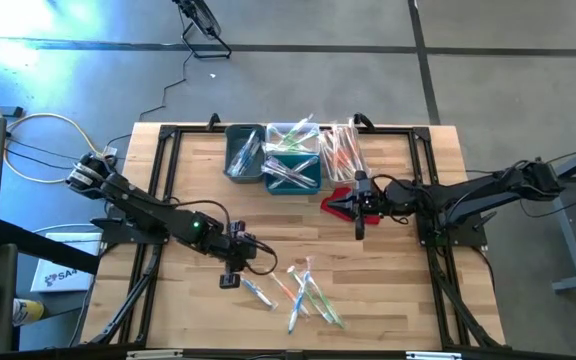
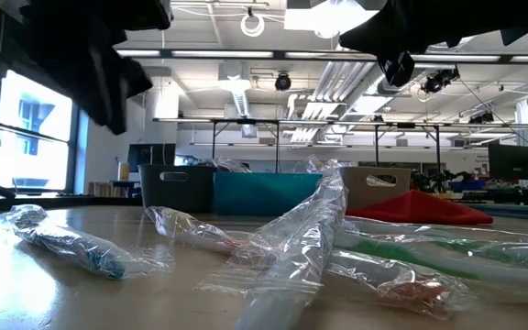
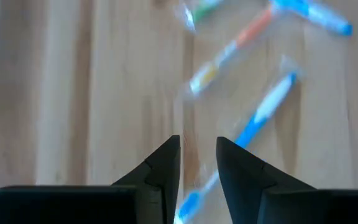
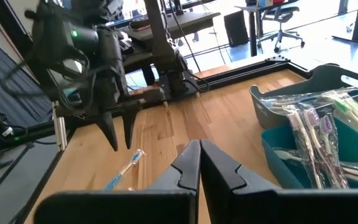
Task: Pick & Place Toothbrushes
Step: Put the left blue toothbrush into the gray bin
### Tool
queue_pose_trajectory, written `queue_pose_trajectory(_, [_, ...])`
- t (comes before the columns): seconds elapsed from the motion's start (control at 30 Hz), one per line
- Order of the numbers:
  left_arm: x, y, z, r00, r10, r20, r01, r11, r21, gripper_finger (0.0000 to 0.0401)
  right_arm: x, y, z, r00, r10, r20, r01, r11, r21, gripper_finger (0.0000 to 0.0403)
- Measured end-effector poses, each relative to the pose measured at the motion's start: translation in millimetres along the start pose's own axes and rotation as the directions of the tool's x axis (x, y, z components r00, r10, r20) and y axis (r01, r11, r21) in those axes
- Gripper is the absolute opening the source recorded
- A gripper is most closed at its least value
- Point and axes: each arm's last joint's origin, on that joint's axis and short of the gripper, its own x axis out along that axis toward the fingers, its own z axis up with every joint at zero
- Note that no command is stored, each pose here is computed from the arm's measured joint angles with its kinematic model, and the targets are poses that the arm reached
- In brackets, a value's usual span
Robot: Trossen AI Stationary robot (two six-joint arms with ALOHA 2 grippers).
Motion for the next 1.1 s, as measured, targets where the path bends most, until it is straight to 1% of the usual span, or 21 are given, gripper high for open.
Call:
queue_pose_trajectory(0.07, [5.6, -2.3, 0.0, 0.999, -0.022, -0.041, 0.022, 1.000, 0.003, 0.0101, 0.0, -0.1, -0.3, 1.000, -0.001, -0.003, 0.001, 1.000, 0.000, 0.0004])
queue_pose_trajectory(0.13, [9.9, -5.2, 4.5, 0.999, -0.036, -0.040, 0.037, 0.999, 0.008, 0.0101, -0.1, -0.5, -1.6, 1.000, -0.006, -0.016, 0.006, 1.000, 0.009, 0.0003])
queue_pose_trajectory(0.2, [13.0, -5.3, 4.8, 0.997, -0.028, -0.066, 0.030, 0.999, 0.030, 0.0101, -0.1, -0.9, -2.5, 1.000, -0.011, -0.025, 0.012, 1.000, 0.027, 0.0004])
queue_pose_trajectory(0.27, [15.1, -6.7, 8.1, 0.997, -0.029, -0.066, 0.032, 0.999, 0.038, 0.0101, -0.1, -1.2, -3.6, 0.999, -0.016, -0.037, 0.017, 0.999, 0.042, 0.0004])
queue_pose_trajectory(0.4, [16.8, -6.5, 5.9, 0.994, -0.024, -0.104, 0.029, 0.999, 0.043, 0.0101, -0.1, -1.2, -3.4, 0.999, -0.017, -0.034, 0.018, 0.999, 0.045, 0.0004])
queue_pose_trajectory(0.47, [16.4, -4.8, 2.1, 0.990, -0.008, -0.143, 0.015, 0.999, 0.046, 0.0101, -0.2, -1.4, -3.6, 0.999, -0.024, -0.035, 0.025, 0.999, 0.044, 0.0004])
queue_pose_trajectory(0.63, [15.9, -4.6, 0.3, 0.987, -0.004, -0.161, 0.012, 0.999, 0.050, 0.0101, -0.2, -2.1, -3.8, 0.999, -0.042, -0.033, 0.043, 0.998, 0.043, 0.0004])
queue_pose_trajectory(0.87, [13.8, -20.1, -7.1, 0.982, -0.046, -0.184, 0.064, 0.994, 0.093, 0.0101, -0.2, -2.3, -4.4, 0.998, -0.046, -0.038, 0.047, 0.998, 0.042, 0.0004])
queue_pose_trajectory(1.1, [15.5, -36.1, -18.5, 0.977, -0.027, -0.210, 0.061, 0.986, 0.157, 0.0101, -0.2, -2.5, -4.4, 0.998, -0.050, -0.038, 0.050, 0.999, 0.011, 0.0004])
